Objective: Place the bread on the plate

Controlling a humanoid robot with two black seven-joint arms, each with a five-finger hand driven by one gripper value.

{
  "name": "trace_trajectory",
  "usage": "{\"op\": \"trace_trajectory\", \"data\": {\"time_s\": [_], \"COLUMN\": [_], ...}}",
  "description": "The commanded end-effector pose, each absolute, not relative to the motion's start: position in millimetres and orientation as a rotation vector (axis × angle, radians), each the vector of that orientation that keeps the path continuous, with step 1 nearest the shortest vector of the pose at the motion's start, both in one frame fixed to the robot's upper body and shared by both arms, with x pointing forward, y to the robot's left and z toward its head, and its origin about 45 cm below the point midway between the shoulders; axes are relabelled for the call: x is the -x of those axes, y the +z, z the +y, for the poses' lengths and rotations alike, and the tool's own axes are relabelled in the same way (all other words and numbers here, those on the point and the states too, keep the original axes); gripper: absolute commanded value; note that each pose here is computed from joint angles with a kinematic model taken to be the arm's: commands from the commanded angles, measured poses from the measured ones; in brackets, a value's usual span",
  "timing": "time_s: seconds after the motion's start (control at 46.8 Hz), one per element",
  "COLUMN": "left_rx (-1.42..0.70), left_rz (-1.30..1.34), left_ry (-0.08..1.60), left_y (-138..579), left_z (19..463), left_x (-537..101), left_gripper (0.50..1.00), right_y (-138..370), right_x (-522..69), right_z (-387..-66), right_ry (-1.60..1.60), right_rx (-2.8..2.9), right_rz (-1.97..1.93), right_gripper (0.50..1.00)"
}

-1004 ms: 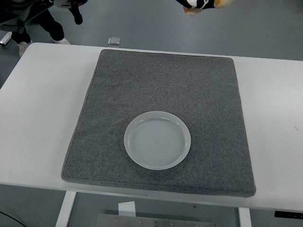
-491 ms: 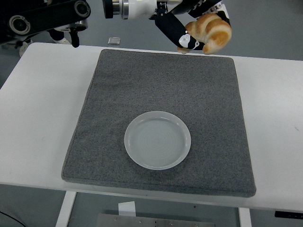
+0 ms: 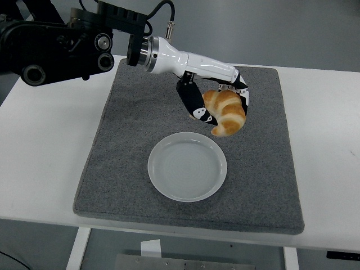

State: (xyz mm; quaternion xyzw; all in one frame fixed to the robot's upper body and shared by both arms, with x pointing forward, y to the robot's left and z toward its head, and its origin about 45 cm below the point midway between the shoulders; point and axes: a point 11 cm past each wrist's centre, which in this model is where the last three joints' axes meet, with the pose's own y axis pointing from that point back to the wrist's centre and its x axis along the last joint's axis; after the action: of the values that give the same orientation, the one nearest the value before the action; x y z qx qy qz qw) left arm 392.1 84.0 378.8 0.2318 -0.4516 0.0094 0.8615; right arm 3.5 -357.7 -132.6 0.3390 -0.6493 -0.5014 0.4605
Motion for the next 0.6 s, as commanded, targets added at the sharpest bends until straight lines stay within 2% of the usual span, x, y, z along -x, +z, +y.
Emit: {"op": "trace_trajectory", "data": {"time_s": [0.0,0.577], "left_rx": [-0.506,-0.600], "left_rz": [-0.980,-1.018], "left_ry": [0.000,-0.073], "left_y": [371.9,332.2], "left_z": [85.0,110.0], "left_x": [-390.6,-381.5], "left_gripper": [0.500,0.500], "right_y": [-132.6,-132.6], "right_x": [-3.6,-3.6], "right_z": [-357.7,-357.7], "right_ry": [-1.234,-1.234], "right_rx": [-0.835,-0.835], "right_rz": [-1.598,-1.598], "right_gripper": [0.952,0.952]}}
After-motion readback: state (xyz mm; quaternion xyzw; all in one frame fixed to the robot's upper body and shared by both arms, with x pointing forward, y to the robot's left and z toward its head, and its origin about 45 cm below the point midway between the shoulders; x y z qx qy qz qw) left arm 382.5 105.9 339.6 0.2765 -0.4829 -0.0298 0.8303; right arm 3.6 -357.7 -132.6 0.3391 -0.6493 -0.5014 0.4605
